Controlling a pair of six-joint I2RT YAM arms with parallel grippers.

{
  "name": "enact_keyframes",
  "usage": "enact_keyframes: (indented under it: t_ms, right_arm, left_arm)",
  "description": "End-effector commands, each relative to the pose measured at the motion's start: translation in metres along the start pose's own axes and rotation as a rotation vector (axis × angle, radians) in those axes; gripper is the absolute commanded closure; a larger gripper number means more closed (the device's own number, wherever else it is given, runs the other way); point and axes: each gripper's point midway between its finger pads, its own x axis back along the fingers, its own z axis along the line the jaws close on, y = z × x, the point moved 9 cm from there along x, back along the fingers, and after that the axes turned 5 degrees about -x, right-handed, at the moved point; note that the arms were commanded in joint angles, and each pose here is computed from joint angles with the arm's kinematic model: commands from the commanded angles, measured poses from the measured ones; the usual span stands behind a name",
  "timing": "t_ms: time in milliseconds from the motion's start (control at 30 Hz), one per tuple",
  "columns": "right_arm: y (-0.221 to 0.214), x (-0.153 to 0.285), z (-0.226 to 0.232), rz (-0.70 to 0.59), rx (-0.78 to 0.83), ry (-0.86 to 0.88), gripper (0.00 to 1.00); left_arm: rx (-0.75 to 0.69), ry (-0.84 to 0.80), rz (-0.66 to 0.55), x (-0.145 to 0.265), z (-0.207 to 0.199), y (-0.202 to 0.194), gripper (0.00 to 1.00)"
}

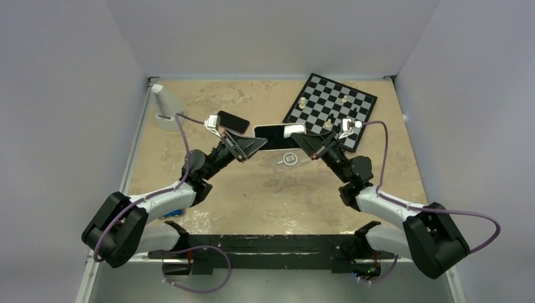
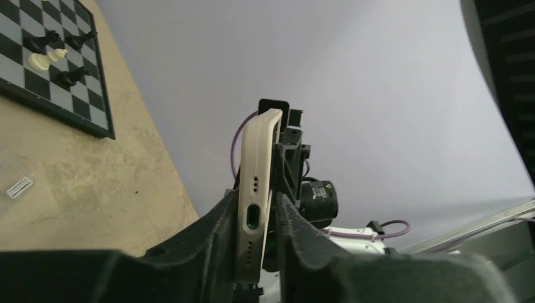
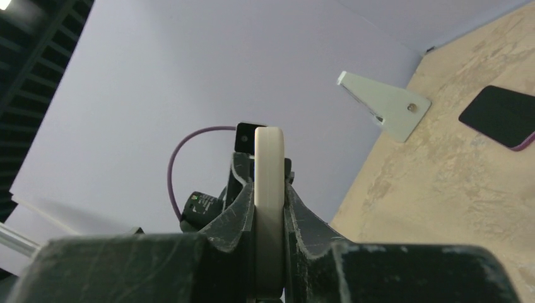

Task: Take the phone out of the phone case
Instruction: Remove the phone case from the phone.

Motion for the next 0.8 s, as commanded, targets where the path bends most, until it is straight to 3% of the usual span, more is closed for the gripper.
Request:
enact_keyframes:
  t_ms: [0,67,167,267,333,467,567,667,767]
  right_arm:
    - [0.008,-0.005,0.008,-0.050,0.117,0.015,1.00]
    - [0.008,-0.001,0.003,-0.037,0.153,-0.042,1.00]
    - [0.010,0.008,-0.005,-0.019,0.217,-0.147,1.00]
    - [0.020,0.017,-0.014,0.020,0.312,-0.301,1.00]
    - [0.026,0.022,-0.018,0.081,0.394,-0.381,1.00]
    - [0.041,0.028,-0.020,0.262,0.528,-0.434,1.00]
    - [0.046,0.027,-0.019,0.409,0.504,-0.361,1.00]
    - [0.046,0.024,-0.013,0.514,0.500,-0.292,1.00]
    - [0.044,0.021,-0.005,0.602,0.500,-0.206,1.00]
  left_arm:
    - [-0.046,0.034,0.084,0.013,0.006,-0.017,0.57]
    - [-0.099,0.133,0.105,0.024,0.016,-0.020,0.27]
    - [-0.226,0.371,0.125,0.047,0.022,-0.015,0.01]
    - [-0.415,0.693,0.125,0.076,0.019,0.001,0.00]
    - [-0.539,0.768,0.127,0.083,0.008,0.015,0.00]
    - [-0.645,0.511,0.383,0.064,-0.012,0.016,0.03]
    - [-0.601,0.270,0.621,0.045,-0.021,0.006,0.25]
    - [-0.535,0.099,0.747,0.035,-0.019,-0.003,0.33]
    - [-0.524,0.078,0.786,0.032,-0.010,-0.006,0.31]
